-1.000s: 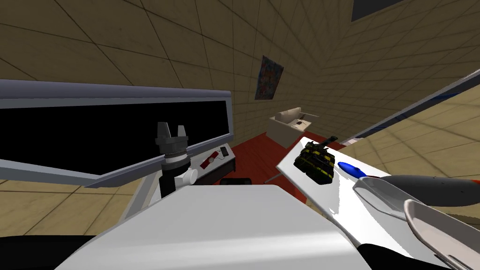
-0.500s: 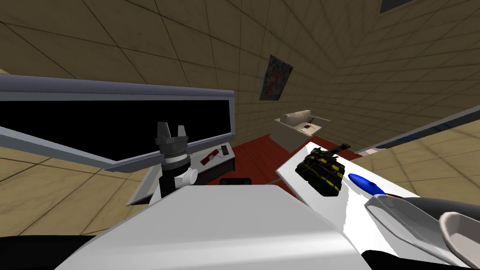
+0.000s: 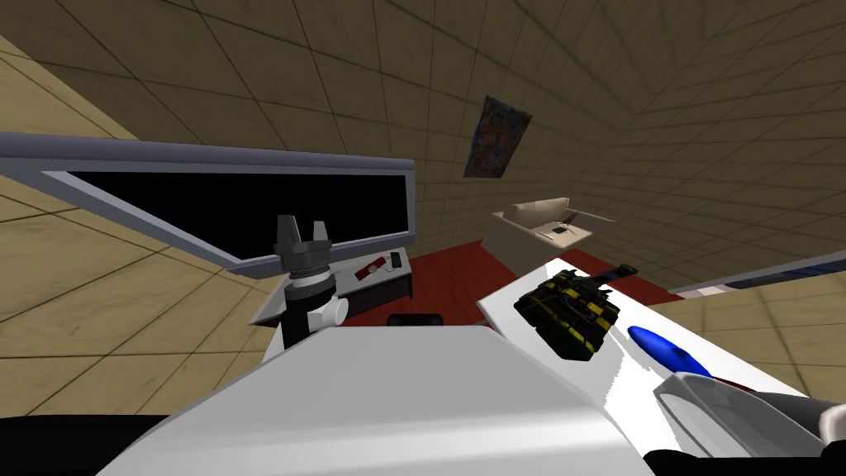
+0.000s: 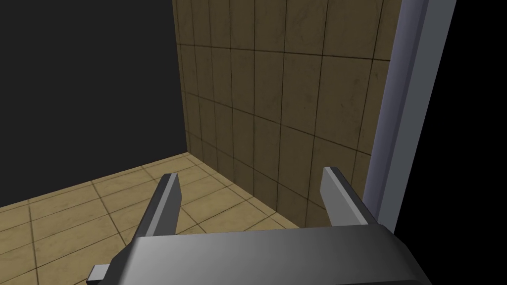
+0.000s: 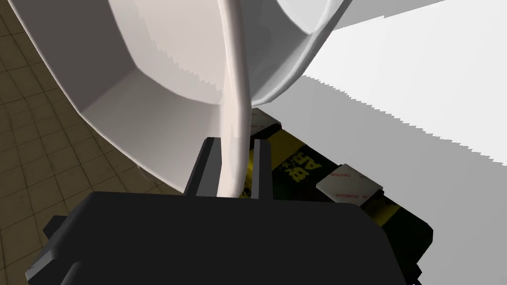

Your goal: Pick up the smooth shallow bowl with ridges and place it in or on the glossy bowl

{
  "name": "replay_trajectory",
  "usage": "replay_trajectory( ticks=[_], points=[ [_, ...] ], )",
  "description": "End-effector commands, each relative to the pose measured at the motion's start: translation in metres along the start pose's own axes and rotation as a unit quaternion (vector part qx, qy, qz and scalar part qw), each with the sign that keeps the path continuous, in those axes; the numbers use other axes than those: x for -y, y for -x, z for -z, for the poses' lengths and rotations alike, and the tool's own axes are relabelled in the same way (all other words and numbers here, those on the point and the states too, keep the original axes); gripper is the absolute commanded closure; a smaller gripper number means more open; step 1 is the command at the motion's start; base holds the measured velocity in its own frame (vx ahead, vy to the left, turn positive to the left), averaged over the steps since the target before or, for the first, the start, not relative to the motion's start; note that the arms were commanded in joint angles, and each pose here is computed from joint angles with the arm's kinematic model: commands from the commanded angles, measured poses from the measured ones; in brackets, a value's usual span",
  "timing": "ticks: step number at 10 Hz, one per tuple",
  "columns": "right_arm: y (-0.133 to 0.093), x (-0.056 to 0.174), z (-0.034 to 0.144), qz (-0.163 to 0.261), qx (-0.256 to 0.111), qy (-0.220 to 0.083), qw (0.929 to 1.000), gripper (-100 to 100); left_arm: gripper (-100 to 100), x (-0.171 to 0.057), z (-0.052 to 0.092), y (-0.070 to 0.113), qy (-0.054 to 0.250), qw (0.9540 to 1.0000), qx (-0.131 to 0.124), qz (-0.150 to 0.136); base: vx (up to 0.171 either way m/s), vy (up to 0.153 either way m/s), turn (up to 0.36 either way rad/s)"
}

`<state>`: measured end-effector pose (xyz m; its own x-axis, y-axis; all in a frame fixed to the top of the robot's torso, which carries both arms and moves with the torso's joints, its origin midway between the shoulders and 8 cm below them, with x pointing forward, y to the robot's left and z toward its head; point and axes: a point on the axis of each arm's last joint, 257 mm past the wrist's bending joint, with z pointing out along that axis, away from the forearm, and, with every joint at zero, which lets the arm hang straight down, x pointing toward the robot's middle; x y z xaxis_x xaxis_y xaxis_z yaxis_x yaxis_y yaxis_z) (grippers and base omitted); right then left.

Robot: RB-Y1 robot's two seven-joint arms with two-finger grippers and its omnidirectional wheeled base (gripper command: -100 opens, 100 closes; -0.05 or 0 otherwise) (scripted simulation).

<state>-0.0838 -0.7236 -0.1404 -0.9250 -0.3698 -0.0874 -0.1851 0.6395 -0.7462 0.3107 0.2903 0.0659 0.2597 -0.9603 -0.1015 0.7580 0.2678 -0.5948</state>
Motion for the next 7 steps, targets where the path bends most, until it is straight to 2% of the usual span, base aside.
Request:
replay_trajectory(
  ticks=[1, 2, 3, 4, 7],
  points=[
    [-0.0066, -0.0022, 0.0019, -0.01, -0.008, 0.017, 0.9998, 100, 0, 0.0, 0.0, 0.0, 0.0, 1.0, 0.0, 0.0, -0.088, -0.141, 0.207],
    [-0.01, -0.0035, 0.0028, -0.016, -0.012, 0.025, 0.9995, 100, 0, 0.0, 0.0, 0.0, 0.0, 1.0, 0.0, 0.0, -0.087, -0.14, 0.192],
    [-0.0078, -0.0017, 0.0018, -0.012, -0.009, 0.018, 0.9997, 100, 0, 0.0, 0.0, 0.0, 0.0, 1.0, 0.0, 0.0, -0.035, -0.063, 0.042],
    [-0.008, -0.0017, 0.0018, -0.014, -0.009, 0.019, 0.9997, -100, 0, 0.0, 0.0, 0.0, 0.0, 1.0, 0.0, 0.0, -0.006, -0.014, -0.003],
    [-0.0079, -0.0016, 0.0018, -0.013, -0.009, 0.019, 0.9997, -100, 0, 0.0, 0.0, 0.0, 0.0, 1.0, 0.0, 0.0, -0.001, -0.002, 0.0]
  ],
)
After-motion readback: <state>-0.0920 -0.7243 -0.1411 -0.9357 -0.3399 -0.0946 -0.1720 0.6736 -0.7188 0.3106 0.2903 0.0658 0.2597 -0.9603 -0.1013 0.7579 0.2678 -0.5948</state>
